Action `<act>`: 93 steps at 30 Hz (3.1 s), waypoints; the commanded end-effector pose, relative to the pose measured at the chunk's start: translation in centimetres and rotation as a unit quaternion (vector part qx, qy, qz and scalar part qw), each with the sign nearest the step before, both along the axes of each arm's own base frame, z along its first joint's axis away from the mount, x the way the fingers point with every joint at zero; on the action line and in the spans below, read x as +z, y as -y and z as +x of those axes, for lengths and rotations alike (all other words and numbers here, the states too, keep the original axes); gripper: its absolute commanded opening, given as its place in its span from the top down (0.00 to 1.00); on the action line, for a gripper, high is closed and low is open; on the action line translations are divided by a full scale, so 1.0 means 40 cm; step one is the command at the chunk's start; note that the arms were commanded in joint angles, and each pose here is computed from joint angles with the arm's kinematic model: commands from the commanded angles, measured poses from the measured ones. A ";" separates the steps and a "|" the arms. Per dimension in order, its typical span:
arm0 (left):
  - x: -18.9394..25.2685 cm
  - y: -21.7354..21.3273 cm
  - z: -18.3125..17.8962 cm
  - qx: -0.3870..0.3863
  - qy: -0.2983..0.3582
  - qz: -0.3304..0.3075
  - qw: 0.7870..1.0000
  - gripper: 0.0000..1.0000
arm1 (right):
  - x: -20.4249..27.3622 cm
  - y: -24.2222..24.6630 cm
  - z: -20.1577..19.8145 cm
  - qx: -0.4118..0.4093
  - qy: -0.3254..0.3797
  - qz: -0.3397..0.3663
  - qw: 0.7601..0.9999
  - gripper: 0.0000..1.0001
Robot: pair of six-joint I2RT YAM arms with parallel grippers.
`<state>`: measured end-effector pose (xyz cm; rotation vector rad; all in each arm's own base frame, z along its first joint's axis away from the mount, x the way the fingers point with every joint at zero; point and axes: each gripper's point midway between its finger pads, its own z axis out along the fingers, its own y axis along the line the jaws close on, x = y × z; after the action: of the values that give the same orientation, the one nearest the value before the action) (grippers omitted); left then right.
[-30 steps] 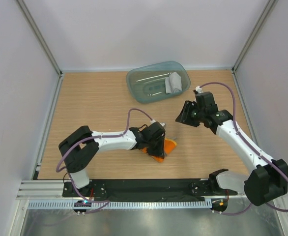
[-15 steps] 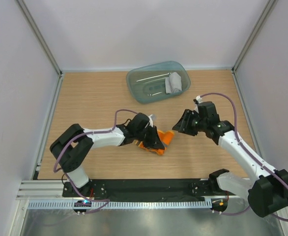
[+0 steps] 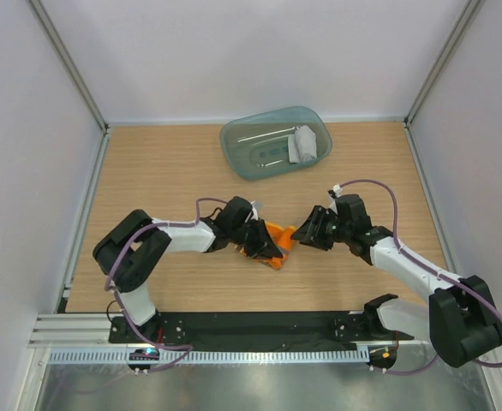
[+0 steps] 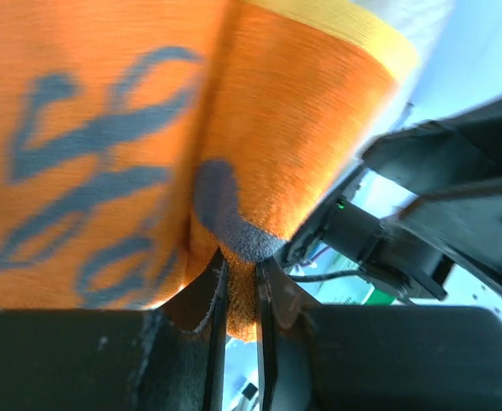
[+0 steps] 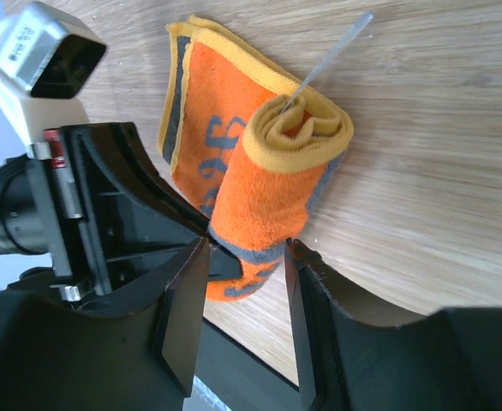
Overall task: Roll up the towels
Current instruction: Roll the towel
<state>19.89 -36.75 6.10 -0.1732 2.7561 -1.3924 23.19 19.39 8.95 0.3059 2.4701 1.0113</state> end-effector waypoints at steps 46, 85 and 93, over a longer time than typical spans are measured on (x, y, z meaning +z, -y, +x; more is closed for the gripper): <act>-0.086 -0.196 -0.045 -0.047 0.024 0.158 0.986 0.78 | -0.246 -0.066 0.100 0.006 -0.034 -0.053 0.998 0.83; -0.009 -0.041 0.029 -0.144 0.396 0.324 0.847 0.62 | -0.242 -0.082 0.098 0.029 -0.037 -0.064 0.997 0.83; -0.011 -0.081 0.036 -0.134 0.407 0.345 0.835 0.61 | -0.260 -0.085 0.096 0.033 -0.046 -0.064 0.996 0.83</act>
<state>20.25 -33.72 3.97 0.7239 2.4035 -0.2613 28.38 25.28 2.80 0.2024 2.4995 1.0859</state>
